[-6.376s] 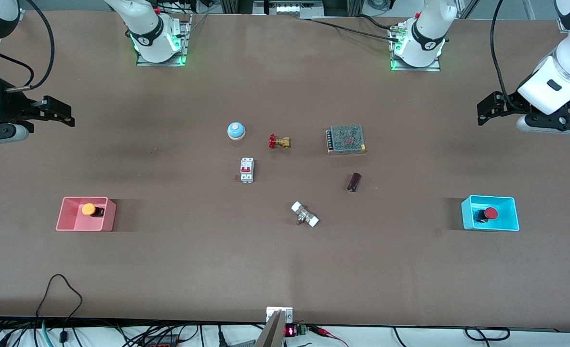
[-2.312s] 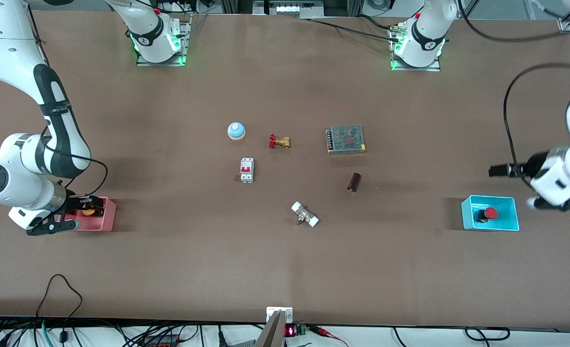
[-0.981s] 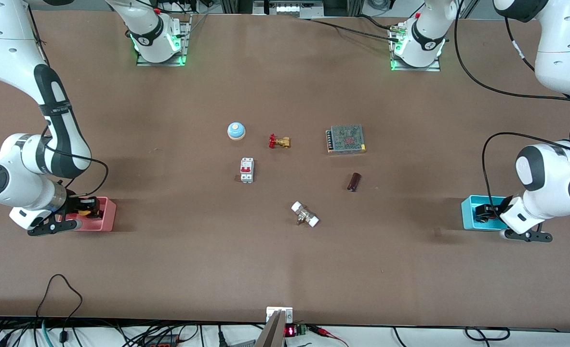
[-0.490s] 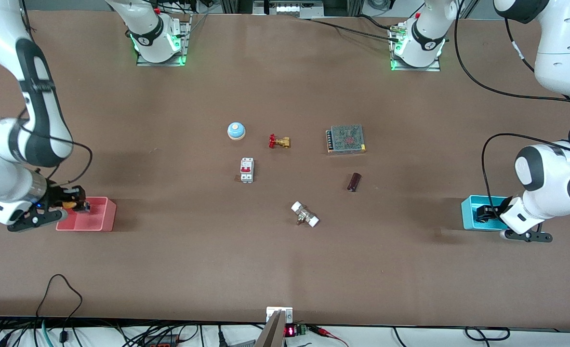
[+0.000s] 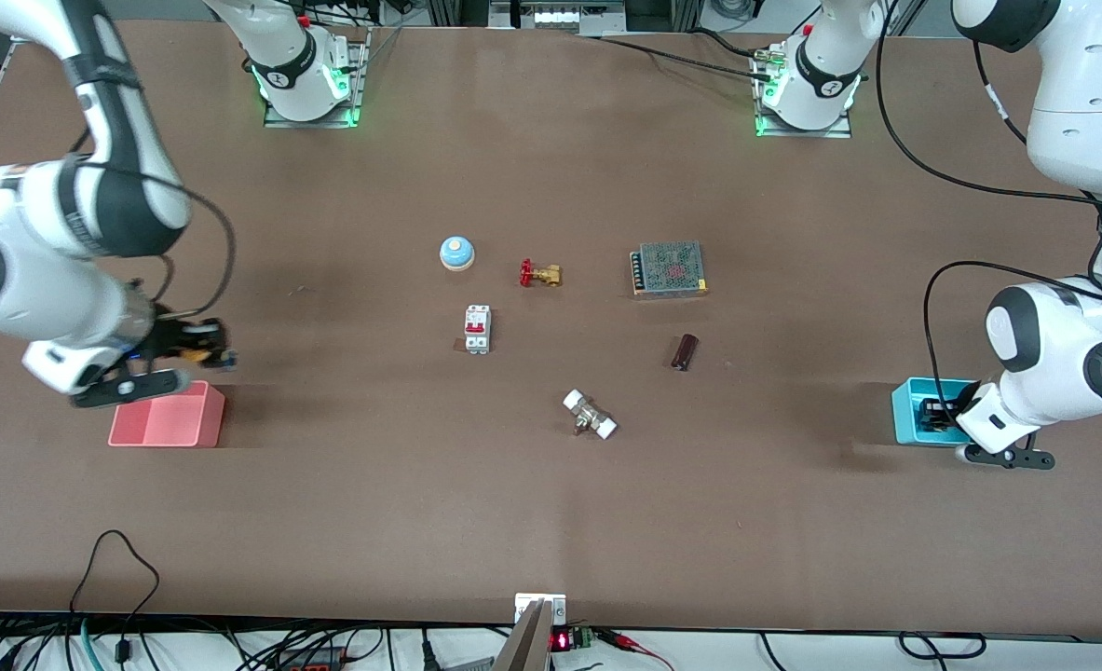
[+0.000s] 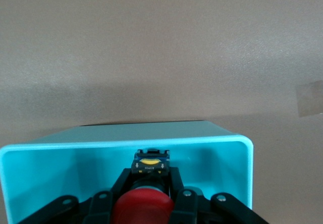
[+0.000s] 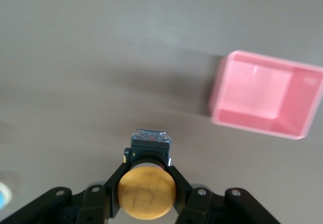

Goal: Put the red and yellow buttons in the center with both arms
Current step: 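Carry the yellow button and the red button toward the table center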

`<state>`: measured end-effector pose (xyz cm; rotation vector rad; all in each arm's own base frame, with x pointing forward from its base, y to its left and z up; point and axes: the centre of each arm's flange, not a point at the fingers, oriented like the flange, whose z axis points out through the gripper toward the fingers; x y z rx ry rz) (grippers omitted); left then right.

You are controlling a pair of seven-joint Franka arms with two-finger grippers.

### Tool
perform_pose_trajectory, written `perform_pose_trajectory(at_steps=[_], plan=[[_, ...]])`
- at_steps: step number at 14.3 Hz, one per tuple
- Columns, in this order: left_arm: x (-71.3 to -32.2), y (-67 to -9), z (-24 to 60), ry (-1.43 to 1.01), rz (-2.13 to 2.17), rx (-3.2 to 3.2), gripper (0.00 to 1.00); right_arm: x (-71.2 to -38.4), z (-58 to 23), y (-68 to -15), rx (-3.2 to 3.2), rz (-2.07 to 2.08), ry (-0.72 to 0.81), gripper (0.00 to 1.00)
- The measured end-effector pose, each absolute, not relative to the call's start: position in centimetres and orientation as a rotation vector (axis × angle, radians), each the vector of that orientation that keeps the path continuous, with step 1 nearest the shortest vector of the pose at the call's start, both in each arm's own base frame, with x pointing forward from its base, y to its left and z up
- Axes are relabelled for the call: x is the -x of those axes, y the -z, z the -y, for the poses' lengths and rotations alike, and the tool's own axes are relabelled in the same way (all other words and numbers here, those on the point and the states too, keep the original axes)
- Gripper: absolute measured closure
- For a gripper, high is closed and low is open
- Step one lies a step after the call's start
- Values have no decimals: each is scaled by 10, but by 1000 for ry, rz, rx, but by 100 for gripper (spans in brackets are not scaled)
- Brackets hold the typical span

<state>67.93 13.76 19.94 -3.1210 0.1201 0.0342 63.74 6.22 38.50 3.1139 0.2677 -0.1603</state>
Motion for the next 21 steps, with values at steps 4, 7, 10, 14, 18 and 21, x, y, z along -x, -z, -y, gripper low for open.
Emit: perform_pose_trajectory(at_steps=[4,7,10,14,18,21], plan=[[-681,-203,-143,-17,-134,3118,66,-618,-116,-357,-3125,-226,158,63],[-687,-242,-147,28,-158,3105,66,-601,-146,-328,-3133,-216,124,63],[-680,-311,-136,-41,-170,3107,66,-585,-174,-303,-3145,-189,89,63],[-666,-345,-73,-220,-105,3129,66,-571,-184,-262,-3150,-211,108,63],[-642,-304,27,-382,14,3149,66,-566,-195,-232,-3151,-251,146,63],[-622,-275,80,-387,56,3161,66,-566,-196,-222,-3146,-267,152,63]])
